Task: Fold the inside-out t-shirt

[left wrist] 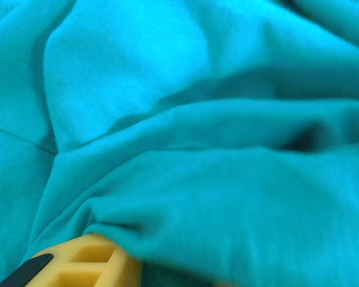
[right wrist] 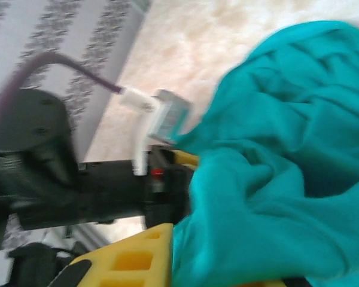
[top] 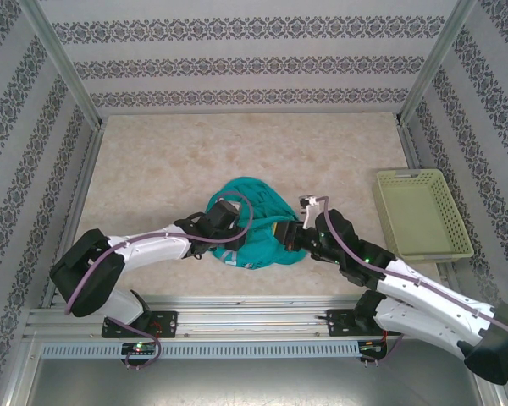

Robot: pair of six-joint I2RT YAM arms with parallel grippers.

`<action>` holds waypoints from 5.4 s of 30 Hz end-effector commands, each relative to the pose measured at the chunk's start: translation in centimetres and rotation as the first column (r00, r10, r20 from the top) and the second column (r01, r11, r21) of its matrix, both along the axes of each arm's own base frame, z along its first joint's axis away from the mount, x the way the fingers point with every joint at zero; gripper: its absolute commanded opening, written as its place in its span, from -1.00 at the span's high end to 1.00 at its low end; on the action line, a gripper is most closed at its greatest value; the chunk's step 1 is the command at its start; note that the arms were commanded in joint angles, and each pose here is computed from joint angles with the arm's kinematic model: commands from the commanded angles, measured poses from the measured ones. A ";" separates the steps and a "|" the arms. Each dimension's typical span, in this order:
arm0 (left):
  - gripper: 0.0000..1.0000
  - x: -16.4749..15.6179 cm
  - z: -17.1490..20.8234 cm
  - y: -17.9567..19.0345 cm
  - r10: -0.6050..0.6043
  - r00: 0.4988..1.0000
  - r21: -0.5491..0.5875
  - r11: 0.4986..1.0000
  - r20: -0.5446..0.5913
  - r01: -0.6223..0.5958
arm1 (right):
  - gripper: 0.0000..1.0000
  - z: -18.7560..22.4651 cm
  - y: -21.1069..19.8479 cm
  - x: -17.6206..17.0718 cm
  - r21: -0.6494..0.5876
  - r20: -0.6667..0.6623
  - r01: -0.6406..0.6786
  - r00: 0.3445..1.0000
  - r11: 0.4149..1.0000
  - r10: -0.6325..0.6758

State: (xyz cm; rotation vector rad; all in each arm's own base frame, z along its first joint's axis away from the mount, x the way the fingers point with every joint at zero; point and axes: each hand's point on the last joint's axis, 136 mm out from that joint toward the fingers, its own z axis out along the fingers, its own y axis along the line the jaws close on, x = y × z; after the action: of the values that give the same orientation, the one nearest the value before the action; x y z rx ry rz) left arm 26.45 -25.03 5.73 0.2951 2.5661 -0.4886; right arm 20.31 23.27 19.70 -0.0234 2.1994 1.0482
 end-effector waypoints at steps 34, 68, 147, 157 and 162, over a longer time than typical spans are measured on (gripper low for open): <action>0.24 -0.9 2.5 -4.3 -0.072 0.995 -0.029 0.997 0.073 0.074 | -0.16 -8.9 -4.8 0.8 -0.864 -0.011 -0.007 1.000 0.504 -0.005; 0.14 1.2 -2.5 1.4 0.161 0.985 0.101 0.983 -0.063 -0.154 | 1.00 0.5 -7.1 -0.9 -0.348 0.205 0.103 0.978 0.932 -0.032; 0.91 -1.0 7.1 -11.2 -0.087 0.983 -0.083 0.991 0.160 0.102 | 0.12 -3.9 -5.6 0.4 -0.292 0.000 0.184 0.981 0.939 -0.193; 0.94 -1.1 6.9 -11.7 -0.085 0.987 -0.117 0.988 0.134 0.101 | 0.24 -5.8 -7.4 1.7 -0.332 -0.010 0.288 0.951 0.898 -0.309; 0.96 -0.9 6.7 -11.9 -0.078 0.989 -0.125 0.988 0.124 0.094 | 0.19 -7.6 -8.6 1.3 -0.386 -0.036 0.306 0.938 0.870 -0.346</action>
State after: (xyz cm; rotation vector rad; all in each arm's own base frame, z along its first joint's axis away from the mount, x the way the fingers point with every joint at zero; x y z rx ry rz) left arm 24.82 -36.33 11.43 0.4254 2.4259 -0.5933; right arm 21.66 16.04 13.61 0.1782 2.3439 0.5133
